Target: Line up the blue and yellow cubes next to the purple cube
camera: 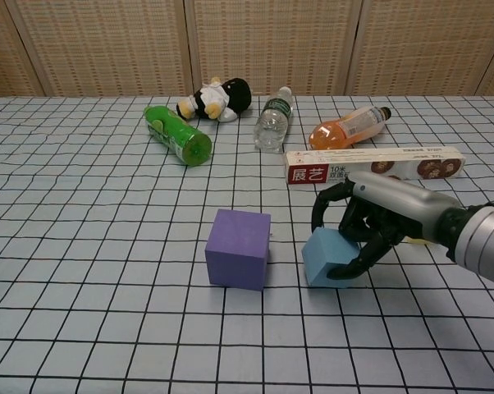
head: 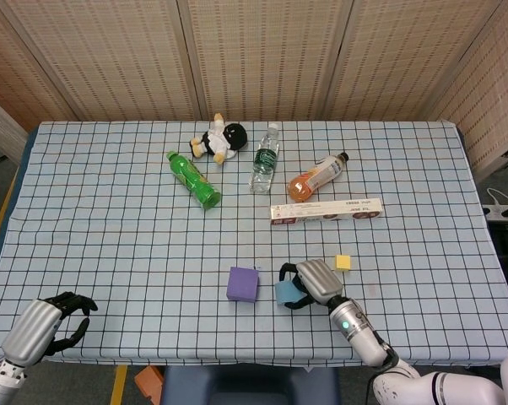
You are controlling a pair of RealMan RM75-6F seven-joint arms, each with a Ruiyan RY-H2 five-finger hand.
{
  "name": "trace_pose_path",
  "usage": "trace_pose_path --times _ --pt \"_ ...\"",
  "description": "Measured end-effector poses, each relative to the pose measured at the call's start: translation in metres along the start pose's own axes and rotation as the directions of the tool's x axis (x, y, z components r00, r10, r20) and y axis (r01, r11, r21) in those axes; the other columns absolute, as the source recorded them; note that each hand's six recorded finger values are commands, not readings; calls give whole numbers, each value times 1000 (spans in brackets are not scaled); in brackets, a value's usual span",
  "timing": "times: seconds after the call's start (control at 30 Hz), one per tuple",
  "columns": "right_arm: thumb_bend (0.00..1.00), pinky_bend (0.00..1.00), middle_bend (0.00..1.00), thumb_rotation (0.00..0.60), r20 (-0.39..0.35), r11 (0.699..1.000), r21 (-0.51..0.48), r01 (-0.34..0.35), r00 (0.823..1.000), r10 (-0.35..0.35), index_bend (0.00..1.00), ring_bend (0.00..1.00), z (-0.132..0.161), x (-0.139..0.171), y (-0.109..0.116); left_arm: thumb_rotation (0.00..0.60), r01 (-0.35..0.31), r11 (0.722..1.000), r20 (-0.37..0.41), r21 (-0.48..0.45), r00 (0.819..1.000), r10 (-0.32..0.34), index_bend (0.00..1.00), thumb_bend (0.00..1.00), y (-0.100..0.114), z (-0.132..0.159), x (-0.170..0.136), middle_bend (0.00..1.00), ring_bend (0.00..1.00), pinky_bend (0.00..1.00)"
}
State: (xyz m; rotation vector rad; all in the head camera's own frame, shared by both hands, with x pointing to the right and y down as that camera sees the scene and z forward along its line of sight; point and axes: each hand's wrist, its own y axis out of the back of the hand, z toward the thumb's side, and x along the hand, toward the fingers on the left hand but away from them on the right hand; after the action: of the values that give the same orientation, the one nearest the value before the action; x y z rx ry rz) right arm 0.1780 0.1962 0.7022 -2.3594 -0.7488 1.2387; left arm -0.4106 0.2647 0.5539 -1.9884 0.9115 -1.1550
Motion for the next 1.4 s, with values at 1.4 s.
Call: trace_pose_path --times 1.4 --pt "0 994 960 600 -18 999 -34 6 1000 -7 547 812 11 -33 -15 600 -10 1000 11 -1 1000 10 460 486 2 3 0 527 430 652"
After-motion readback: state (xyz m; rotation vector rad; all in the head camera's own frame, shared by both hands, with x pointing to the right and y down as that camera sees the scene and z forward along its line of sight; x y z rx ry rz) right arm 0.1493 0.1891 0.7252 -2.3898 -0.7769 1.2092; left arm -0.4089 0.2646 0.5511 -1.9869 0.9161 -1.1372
